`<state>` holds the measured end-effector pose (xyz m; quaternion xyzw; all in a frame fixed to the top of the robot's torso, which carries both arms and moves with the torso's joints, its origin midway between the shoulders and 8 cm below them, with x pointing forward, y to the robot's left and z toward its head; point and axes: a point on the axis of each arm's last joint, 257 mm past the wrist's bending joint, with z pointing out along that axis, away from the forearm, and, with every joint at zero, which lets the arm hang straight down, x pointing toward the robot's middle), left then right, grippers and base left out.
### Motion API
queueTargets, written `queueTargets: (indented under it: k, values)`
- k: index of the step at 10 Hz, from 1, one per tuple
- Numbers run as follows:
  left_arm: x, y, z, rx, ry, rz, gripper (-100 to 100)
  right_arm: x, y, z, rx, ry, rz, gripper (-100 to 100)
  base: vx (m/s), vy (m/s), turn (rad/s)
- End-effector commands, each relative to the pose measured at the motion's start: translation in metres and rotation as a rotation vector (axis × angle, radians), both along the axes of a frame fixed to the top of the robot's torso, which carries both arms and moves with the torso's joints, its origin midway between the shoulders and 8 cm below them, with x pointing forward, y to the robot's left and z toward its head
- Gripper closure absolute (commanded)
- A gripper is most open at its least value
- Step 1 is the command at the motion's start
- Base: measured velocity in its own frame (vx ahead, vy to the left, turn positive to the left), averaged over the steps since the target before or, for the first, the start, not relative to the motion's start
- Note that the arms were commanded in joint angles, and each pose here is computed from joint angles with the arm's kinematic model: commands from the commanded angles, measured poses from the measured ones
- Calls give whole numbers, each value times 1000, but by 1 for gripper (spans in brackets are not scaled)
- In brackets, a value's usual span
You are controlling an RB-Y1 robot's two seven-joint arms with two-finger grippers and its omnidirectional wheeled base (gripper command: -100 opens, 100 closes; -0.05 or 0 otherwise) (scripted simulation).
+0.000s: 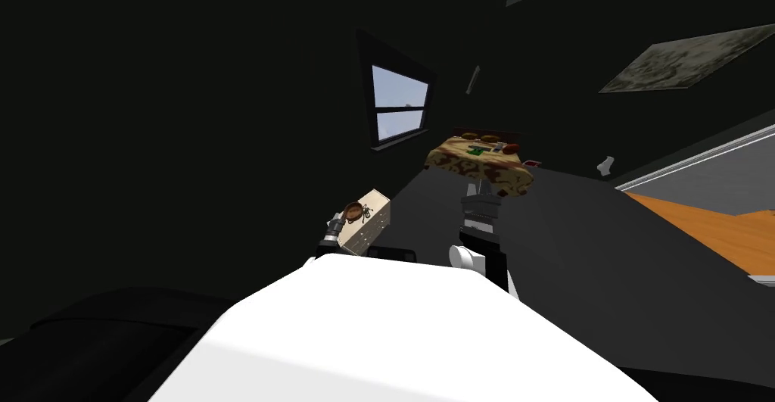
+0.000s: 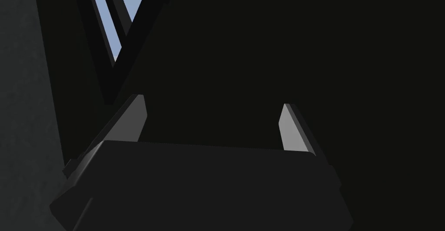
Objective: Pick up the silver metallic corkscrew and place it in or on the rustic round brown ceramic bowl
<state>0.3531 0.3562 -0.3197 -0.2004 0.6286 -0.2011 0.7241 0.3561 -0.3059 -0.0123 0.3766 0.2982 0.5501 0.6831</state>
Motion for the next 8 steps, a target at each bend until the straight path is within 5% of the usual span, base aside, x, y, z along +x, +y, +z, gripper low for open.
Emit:
queueTargets:
  k: [1,8]
  values:
    - [-1,2,-11,4,21,5,-100,0,0,0,0,0,0,0,-5,11,33]
    - [-14,-2,-59,110,109,10,-100,0,0,0,0,0,0,0,-7,18,-153]
